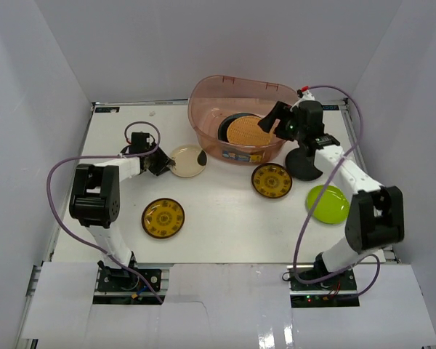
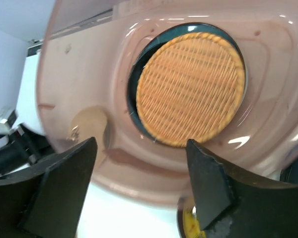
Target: Place the plates into the plastic bin on the countertop
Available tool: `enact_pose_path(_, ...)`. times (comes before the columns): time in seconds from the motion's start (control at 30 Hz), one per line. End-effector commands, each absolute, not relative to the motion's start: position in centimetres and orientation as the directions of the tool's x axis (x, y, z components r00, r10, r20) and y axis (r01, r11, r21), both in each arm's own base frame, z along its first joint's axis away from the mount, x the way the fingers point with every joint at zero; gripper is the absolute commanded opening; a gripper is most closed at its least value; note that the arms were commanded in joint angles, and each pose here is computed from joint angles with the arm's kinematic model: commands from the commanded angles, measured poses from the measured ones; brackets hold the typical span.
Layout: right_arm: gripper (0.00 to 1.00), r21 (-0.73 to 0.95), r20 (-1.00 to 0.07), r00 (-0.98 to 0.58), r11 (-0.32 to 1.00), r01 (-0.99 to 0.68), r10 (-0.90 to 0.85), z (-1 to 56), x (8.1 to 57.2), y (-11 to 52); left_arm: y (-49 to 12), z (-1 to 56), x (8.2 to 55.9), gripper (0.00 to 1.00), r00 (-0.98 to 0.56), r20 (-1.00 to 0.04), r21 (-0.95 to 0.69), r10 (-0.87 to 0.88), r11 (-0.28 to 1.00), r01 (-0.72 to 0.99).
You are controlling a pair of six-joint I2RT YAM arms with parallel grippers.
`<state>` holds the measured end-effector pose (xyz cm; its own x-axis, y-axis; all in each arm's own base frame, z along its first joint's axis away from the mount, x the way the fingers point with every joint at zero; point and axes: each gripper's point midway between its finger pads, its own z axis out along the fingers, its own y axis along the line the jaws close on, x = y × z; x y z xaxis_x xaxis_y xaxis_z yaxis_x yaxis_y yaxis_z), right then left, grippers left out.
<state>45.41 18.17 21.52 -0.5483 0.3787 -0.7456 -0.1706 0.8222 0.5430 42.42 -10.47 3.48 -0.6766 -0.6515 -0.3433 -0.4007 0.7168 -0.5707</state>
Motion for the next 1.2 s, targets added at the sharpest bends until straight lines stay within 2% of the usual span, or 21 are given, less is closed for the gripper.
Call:
enact_pose_path(0.0,0.77,0.495,-0.809,-0.489,0.827,-0.266,0.327,23.1,41.7,19.6,-10.8,3.5,43.8,0.39,-0.673,-0.347,-0.588,-0.653,0.711,-0.387)
enact_pose_path(0.03,0.73,0.491,-0.808,-0.514,0.812,-0.317,0.288,22.4,39.6,21.9,-10.8,3.1,44.1,0.35,-0.673,-0.348,-0.584,-0.653,0.712,-0.389)
enact_pose_path(0.07,0.67,0.491,-0.799,-0.544,0.802,-0.342,0.257,20.7,37.3,23.0,-10.7,3.0,44.4,0.23,-0.672,-0.355,-0.580,-0.651,0.716,-0.388)
enact_pose_path(0.1,0.66,0.488,-0.794,-0.576,0.767,-0.416,0.194,19.8,34.3,26.3,-10.6,2.9,44.5,0.15,-0.672,-0.357,-0.575,-0.649,0.719,-0.389)
enact_pose_path(0.17,0.65,0.488,-0.767,-0.633,0.740,-0.463,0.110,16.5,30.1,29.0,-10.3,2.5,44.6,0.00,-0.673,-0.364,-0.556,-0.644,0.730,-0.398)
enact_pose_path(0.23,0.68,0.530,-0.721,-0.693,0.657,-0.536,0.016,14.1,25.2,33.6,-9.9,2.8,44.5,0.00,-0.668,-0.381,-0.543,-0.639,0.740,-0.398)
enact_pose_path(0.3,0.77,0.564,-0.696,-0.716,0.585,-0.584,-0.044,12.9,21.8,37.0,-9.2,3.8,44.2,0.00,-0.648,-0.419,-0.528,-0.637,0.751,-0.397)
enact_pose_path(0.33,0.80,0.586,-0.651,-0.756,0.583,-0.563,-0.076,10.9,20.9,38.1,-9.0,4.3,43.9,0.00,-0.644,-0.427,-0.522,-0.634,0.755,-0.398)
enact_pose_path(0.43,0.81,0.616,-0.635,-0.764,0.521,-0.591,-0.117,10.6,18.8,42.0,-8.2,6.8,42.8,0.00,-0.620,-0.473,-0.513,-0.626,0.768,-0.384)
enact_pose_path(0.47,0.82,0.622,-0.607,-0.781,0.524,-0.582,-0.147,8.9,18.3,43.0,-7.9,7.5,42.5,0.00,-0.610,-0.489,-0.508,-0.623,0.772,-0.382)
enact_pose_path(0.5,0.82,0.645,-0.598,-0.789,0.499,-0.580,-0.144,9.4,17.7,44.6,-7.1,9.5,42.2,0.00,-0.579,-0.537,-0.495,-0.614,0.785,-0.372)
enact_pose_path(0.6,0.77,0.680,-0.549,-0.828,0.516,-0.521,-0.113,7.2,17.9,46.7,-5.7,11.6,40.5,0.00,-0.537,-0.584,-0.463,-0.609,0.793,-0.396)
enact_pose_path(0.73,0.62,0.714,-0.491,-0.868,0.537,-0.448,-0.071,5.0,18.9,48.6,-5.5,18.3,38.9,0.00,-0.432,-0.663,-0.531,-0.612,0.791,-0.305)
enact_pose_path(0.83,0.32,0.739,-0.461,-0.887,0.538,-0.406,-0.036,4.2,19.3,49.4,-6.5,22.5,38.6,0.00,-0.394,-0.683,-0.583,-0.615,0.784,-0.213)
enact_pose_path(0.87,0.14,0.741,-0.457,-0.889,0.540,-0.400,-0.032,4.1,19.1,49.2,-7.4,24.0,38.3,0.00,-0.402,-0.682,-0.606,-0.610,0.780,-0.156)
enact_pose_path(0.9,0.10,0.746,-0.466,-0.885,0.531,-0.403,-0.017,4.6,19.2,49.0,-8.0,25.9,38.5,0.00,-0.391,-0.691,-0.619,-0.608,0.777,-0.112)
enact_pose_path(1.0,0.08,0.732,-0.519,-0.855,0.525,-0.435,0.015,6.9,18.9,46.7,-10.1,29.0,38.8,0.00,-0.399,-0.702,-0.636,-0.590,0.771,-0.022)
enact_pose_path(1.03,0.08,0.726,-0.567,-0.822,0.505,-0.466,0.057,10.0,19.2,45.9,-10.7,29.7,38.9,0.00,-0.403,-0.705,-0.637,-0.584,0.770,-0.001)
enact_pose_path(1.1,0.08,0.689,-0.605,-0.795,0.536,-0.488,0.054,9.9,18.9,42.7,-13.2,30.9,39.8,0.00,-0.421,-0.712,-0.636,-0.562,0.770,0.048)
enact_pose_path(1.13,0.08,0.682,-0.653,-0.751,0.508,-0.526,0.099,13.3,19.0,41.3,-14.1,31.2,40.2,0.00,-0.426,-0.717,-0.631,-0.551,0.773,0.064)
enact_pose_path(1.17,0.08,0.672,-0.670,-0.734,0.512,-0.536,0.112,14.0,19.1,40.0,-15.2,31.6,40.6,0.00,-0.436,-0.723,-0.626,-0.535,0.775,0.087)
